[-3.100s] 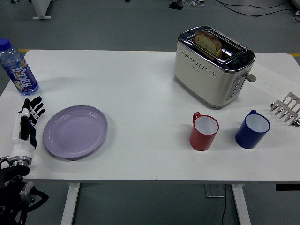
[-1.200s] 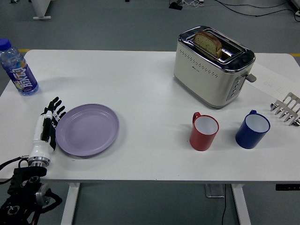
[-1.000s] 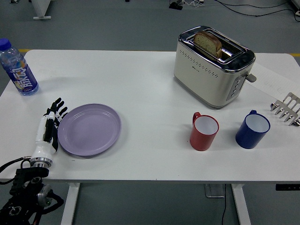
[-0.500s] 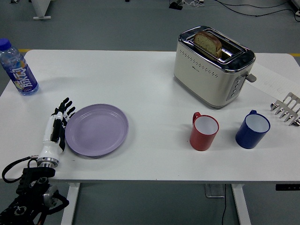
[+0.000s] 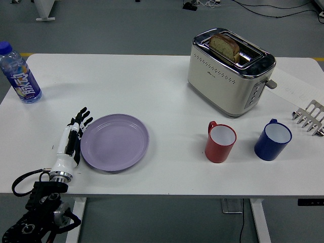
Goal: Push plate across desktop
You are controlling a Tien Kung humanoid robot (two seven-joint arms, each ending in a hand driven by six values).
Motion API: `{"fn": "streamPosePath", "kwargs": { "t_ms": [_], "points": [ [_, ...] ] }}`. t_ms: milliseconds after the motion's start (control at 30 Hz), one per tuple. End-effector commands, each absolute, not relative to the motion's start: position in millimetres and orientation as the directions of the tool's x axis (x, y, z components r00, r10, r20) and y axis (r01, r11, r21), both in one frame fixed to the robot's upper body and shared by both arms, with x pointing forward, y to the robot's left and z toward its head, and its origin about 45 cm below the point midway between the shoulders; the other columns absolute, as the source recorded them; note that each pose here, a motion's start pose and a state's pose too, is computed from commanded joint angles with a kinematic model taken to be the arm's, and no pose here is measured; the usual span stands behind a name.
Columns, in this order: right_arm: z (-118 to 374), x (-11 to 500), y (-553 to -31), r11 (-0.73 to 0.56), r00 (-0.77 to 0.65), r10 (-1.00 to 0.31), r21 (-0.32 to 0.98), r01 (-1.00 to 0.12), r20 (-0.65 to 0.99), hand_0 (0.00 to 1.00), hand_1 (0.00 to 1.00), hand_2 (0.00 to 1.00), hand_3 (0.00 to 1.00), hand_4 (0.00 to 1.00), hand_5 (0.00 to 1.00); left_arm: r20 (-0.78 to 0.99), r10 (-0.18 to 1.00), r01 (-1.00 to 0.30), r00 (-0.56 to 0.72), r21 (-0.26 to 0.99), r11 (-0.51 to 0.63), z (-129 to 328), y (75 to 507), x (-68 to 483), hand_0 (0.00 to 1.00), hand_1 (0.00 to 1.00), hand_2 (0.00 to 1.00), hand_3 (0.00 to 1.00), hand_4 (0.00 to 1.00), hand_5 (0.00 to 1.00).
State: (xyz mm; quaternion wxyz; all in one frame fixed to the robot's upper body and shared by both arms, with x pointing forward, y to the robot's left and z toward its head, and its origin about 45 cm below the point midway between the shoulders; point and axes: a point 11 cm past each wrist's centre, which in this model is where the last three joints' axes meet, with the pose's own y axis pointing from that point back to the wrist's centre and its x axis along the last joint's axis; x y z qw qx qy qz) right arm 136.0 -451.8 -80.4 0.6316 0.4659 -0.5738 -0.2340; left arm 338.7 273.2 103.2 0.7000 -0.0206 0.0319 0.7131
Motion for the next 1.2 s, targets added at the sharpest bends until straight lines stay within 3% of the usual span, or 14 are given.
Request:
{"fn": "streamPosePath", "kwargs": {
  "t_ms": [1200],
  "points": [
    [-81.4,130.4,-453.5,0.459,0.235,-0.830,0.858,-0.230,0.506,0.637,0.604,0.668,0.609,0.181,0.118,-0.113,0.977,-0.983,0.181,0.022,0.184,103.3,208.5,330.8,0.836,0.889,0.930,0.906,0.624,0.998]
  ]
}}
